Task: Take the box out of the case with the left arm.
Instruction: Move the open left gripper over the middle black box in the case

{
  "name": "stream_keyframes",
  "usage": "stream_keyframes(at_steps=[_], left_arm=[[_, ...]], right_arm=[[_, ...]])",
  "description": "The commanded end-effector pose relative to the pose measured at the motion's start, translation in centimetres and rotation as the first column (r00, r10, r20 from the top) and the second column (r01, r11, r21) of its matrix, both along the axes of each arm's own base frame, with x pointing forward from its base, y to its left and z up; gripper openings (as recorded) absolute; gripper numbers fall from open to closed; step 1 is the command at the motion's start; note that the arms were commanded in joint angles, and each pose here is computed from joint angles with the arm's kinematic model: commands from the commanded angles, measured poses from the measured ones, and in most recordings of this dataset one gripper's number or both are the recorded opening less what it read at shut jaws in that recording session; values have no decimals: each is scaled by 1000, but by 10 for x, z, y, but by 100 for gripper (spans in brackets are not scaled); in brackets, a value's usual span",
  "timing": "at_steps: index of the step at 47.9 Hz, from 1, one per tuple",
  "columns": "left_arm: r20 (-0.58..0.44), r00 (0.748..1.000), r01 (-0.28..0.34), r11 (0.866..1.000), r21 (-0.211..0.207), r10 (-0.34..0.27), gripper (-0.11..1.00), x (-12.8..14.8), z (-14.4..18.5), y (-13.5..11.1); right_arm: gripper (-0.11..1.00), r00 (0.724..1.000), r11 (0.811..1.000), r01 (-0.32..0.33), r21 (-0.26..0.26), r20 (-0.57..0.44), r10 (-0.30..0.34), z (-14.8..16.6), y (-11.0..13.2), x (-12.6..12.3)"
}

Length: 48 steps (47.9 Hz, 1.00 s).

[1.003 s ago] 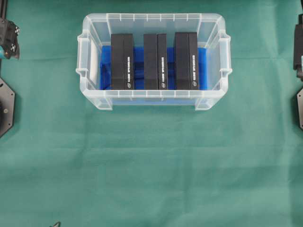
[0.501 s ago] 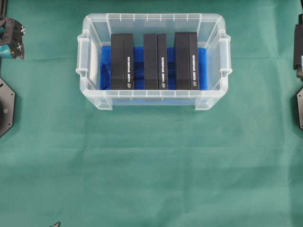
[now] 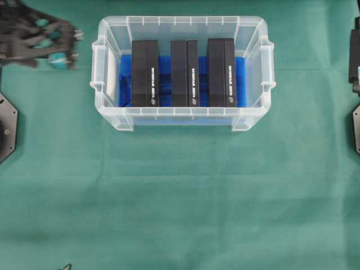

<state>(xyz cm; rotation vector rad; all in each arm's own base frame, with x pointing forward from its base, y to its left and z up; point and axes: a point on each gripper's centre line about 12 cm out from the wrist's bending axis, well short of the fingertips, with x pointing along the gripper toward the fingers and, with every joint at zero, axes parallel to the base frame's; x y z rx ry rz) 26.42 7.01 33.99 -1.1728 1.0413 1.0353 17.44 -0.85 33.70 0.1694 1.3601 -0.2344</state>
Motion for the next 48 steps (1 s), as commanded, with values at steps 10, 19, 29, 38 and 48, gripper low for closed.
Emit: stream_keyframes(at_steps=[10,19,29,38,48], left_arm=[[50,999,17,1000,12,-17,98,63,20,2],[69,997,16,1000,12,-16,98,105,22,5],[78,997,27,1000,15,-28,98,146,17,9],[81,996,20,1000,14,-21,98,167,13,11],[62,998,13,1000,13,-14,98,177,6,14]], right_arm=[[0,1000,1000,4,-3,23,-4,8,-1,1],[0,1000,1000,4,-3,23,-4,8,-1,-1],[0,1000,1000,5,-2,20,-5,10,-1,-5],[0,1000,1000,5,-2,26,-5,11,-1,-7],[0,999,1000,5,-2,34,-5,12,-1,-9]])
